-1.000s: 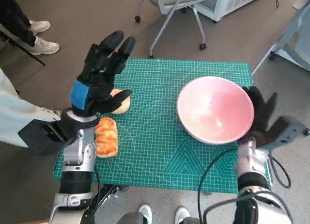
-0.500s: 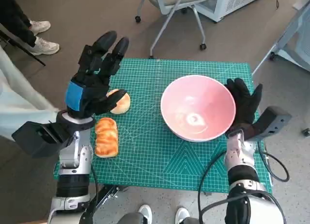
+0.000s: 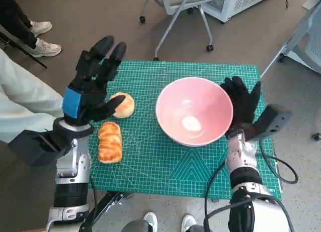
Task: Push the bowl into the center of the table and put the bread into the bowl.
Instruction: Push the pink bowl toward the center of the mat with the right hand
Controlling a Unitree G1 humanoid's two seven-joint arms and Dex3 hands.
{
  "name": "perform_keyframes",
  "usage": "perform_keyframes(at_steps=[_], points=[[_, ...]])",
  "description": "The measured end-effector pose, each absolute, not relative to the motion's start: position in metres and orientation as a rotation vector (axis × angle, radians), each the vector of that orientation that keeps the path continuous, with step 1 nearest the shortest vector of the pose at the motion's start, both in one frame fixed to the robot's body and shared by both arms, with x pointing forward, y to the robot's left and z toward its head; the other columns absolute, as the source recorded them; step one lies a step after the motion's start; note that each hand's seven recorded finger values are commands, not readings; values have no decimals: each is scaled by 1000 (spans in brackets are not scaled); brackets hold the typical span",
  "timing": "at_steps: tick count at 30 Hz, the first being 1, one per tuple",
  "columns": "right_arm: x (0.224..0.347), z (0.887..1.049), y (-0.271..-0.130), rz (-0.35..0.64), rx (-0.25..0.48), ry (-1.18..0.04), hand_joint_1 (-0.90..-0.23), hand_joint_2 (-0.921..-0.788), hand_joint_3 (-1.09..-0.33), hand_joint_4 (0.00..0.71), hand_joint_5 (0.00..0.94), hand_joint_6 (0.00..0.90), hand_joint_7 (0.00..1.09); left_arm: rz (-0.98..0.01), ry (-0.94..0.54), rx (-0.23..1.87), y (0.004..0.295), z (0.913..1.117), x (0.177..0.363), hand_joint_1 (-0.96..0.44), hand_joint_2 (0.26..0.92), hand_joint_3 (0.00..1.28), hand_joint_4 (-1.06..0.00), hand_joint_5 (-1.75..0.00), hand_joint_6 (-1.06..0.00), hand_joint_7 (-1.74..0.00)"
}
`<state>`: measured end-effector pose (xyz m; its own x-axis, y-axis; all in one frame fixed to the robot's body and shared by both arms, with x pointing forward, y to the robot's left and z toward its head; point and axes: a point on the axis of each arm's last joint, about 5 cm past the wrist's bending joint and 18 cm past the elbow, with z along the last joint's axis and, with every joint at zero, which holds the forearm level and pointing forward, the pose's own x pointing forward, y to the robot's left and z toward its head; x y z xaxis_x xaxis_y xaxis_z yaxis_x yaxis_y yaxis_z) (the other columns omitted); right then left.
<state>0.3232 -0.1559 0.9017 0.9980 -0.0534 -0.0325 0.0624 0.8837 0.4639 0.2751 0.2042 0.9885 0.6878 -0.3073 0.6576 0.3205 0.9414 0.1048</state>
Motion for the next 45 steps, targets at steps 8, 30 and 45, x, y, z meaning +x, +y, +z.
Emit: perform_keyframes(at_steps=[8,30,45], points=[[327,906,-142,-10,474,26,-554,-921,-891,143,4,196,225,-341,-736,-17,206,987,273,-539,921,304,-173,-2,1,-474],[331,913,-133,12,523,27,-561,-921,-873,140,0,206,206,-322,-745,-23,209,986,270,-521,921,307,-191,-9,-13,-457],[335,931,-157,12,335,-169,-577,-921,-900,134,0,201,198,-330,-737,-25,206,985,271,-524,921,310,-180,-1,-12,-458]])
